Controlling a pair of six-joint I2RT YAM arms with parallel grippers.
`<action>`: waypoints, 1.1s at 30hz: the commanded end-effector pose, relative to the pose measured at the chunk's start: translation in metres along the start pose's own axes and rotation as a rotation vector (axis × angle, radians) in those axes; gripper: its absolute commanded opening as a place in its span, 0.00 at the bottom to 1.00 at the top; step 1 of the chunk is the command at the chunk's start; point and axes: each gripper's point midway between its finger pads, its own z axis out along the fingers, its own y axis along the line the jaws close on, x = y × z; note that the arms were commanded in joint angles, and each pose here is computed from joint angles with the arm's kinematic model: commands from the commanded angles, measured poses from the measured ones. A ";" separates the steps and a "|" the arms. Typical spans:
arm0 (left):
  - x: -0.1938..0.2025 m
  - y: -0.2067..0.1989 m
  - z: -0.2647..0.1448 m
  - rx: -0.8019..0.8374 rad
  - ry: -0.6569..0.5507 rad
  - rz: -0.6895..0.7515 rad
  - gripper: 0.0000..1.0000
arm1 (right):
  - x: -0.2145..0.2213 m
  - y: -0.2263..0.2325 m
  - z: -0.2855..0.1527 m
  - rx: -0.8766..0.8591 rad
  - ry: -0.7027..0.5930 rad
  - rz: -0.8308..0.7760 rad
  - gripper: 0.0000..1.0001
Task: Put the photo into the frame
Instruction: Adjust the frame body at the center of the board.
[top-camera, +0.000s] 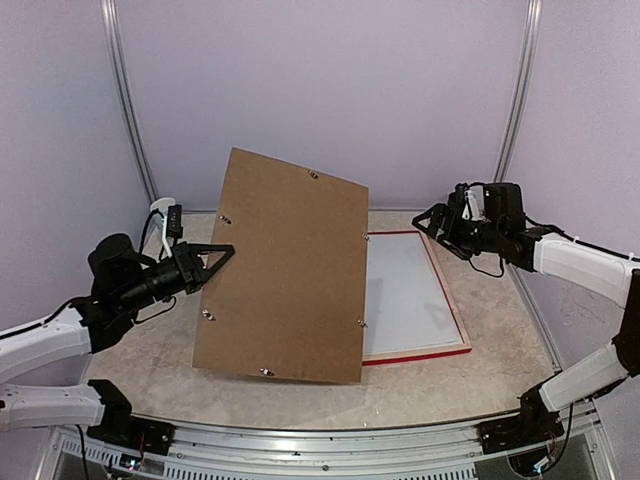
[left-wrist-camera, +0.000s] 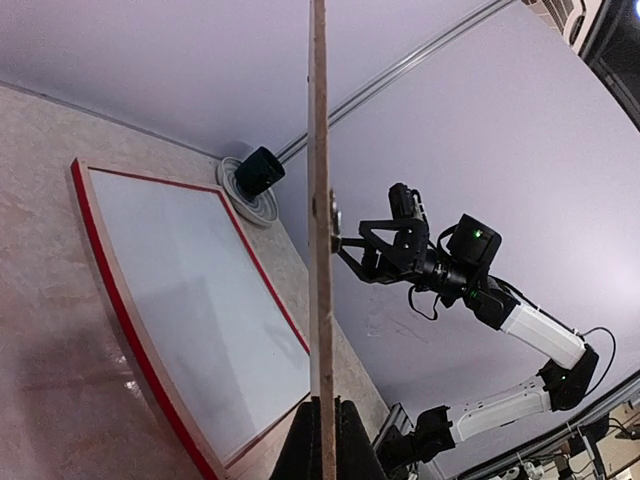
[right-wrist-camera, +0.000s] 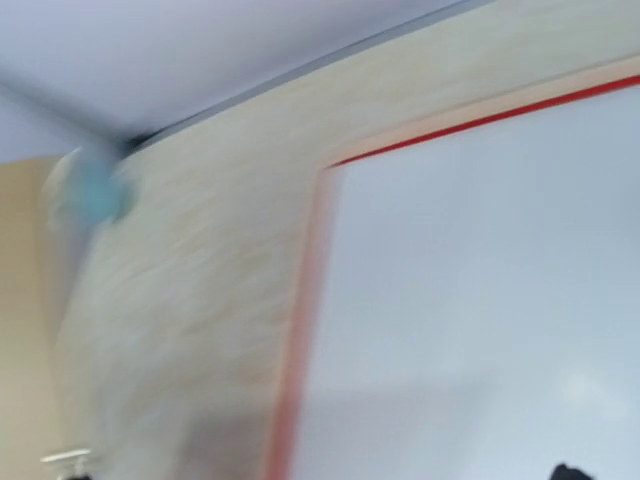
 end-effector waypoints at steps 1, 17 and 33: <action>-0.027 -0.050 0.005 0.252 -0.132 0.049 0.00 | 0.003 -0.075 -0.015 0.251 0.002 0.045 0.99; 0.004 -0.003 0.086 0.255 -0.119 -0.176 0.00 | 0.030 -0.172 0.009 0.352 0.101 0.184 0.99; 0.041 0.074 0.137 0.165 -0.096 -0.405 0.00 | 0.065 -0.170 0.035 0.186 0.201 0.245 0.99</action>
